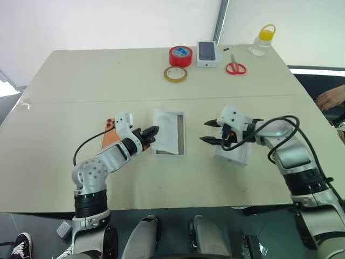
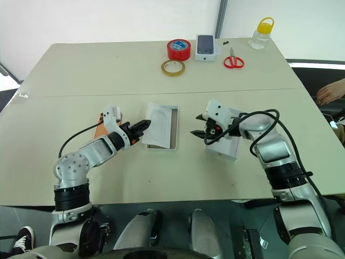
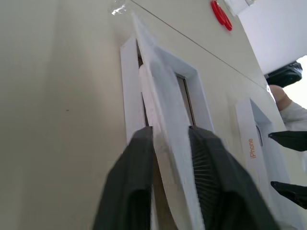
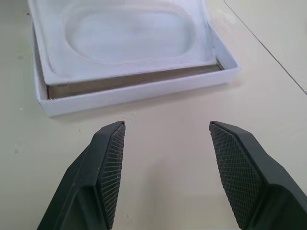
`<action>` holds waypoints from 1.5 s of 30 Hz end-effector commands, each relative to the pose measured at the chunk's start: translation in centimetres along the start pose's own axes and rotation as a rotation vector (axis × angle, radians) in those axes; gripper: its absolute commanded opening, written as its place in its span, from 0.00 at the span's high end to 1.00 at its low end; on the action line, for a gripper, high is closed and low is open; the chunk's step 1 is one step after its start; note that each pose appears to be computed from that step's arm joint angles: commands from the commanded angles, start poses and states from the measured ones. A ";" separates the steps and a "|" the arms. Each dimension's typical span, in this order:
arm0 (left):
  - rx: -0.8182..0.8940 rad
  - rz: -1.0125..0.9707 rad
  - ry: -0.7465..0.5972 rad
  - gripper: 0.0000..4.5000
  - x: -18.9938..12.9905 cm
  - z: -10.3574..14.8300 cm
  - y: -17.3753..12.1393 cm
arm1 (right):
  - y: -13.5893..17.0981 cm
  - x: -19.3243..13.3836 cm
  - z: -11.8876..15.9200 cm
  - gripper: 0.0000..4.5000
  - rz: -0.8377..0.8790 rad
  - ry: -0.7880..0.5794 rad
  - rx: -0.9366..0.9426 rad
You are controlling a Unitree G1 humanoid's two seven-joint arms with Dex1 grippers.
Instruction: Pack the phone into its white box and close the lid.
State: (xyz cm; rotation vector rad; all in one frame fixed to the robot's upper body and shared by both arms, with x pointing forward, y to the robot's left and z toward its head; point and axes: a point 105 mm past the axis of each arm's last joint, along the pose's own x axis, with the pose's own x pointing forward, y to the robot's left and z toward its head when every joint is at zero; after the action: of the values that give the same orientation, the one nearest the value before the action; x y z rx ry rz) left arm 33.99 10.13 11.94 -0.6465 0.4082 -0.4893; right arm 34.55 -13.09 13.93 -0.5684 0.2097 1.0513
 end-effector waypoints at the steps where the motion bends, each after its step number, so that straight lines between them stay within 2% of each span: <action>1: 0.048 -0.030 -0.035 0.24 0.1 1.1 -1.0 | -0.4 0.2 1.5 0.35 -0.012 -0.045 -0.030; 9: 0.105 -0.068 -0.080 0.24 -1.1 2.7 -1.5 | -0.6 1.5 3.7 0.35 -0.011 -0.155 0.055; 12: 0.176 -0.062 -0.110 0.23 -2.1 3.7 -1.2 | 0.1 2.4 5.2 0.53 0.018 -0.211 0.096; 16: 0.340 -0.041 -0.141 0.23 -4.2 5.2 0.0 | 1.0 4.3 6.3 0.98 0.005 -0.230 0.108; 19: 0.553 -0.010 -0.111 0.23 -6.4 5.6 1.7 | 2.4 6.4 6.5 1.00 0.006 -0.210 0.118; 21: 0.581 -0.088 -0.147 0.23 -8.5 6.1 1.7 | 3.4 7.9 6.5 1.00 0.009 -0.162 0.033; 24: 0.749 -0.066 -0.130 0.23 -10.8 5.9 3.2 | 3.5 8.9 5.9 1.00 -0.009 -0.113 -0.030; 31: 0.792 -0.017 -0.176 0.23 -12.2 6.8 4.7 | 4.8 9.6 5.1 1.00 0.067 -0.054 -0.103; 37: 0.800 -0.043 -0.233 0.23 -11.6 6.3 3.4 | 5.0 8.2 2.5 1.00 0.151 0.096 -0.251; 41: 0.797 -0.057 -0.286 0.23 -11.7 6.8 2.9 | 4.6 7.8 2.1 1.00 0.144 0.125 -0.271; 45: 0.800 -0.065 -0.292 0.23 -11.4 6.9 2.7 | 4.8 7.7 2.9 1.00 0.149 0.093 -0.234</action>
State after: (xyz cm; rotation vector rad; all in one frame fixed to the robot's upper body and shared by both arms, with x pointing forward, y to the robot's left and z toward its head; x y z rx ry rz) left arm 29.16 21.69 16.22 0.0201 -0.0416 -0.5536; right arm 34.13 -4.17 10.71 -0.8258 0.2327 1.1948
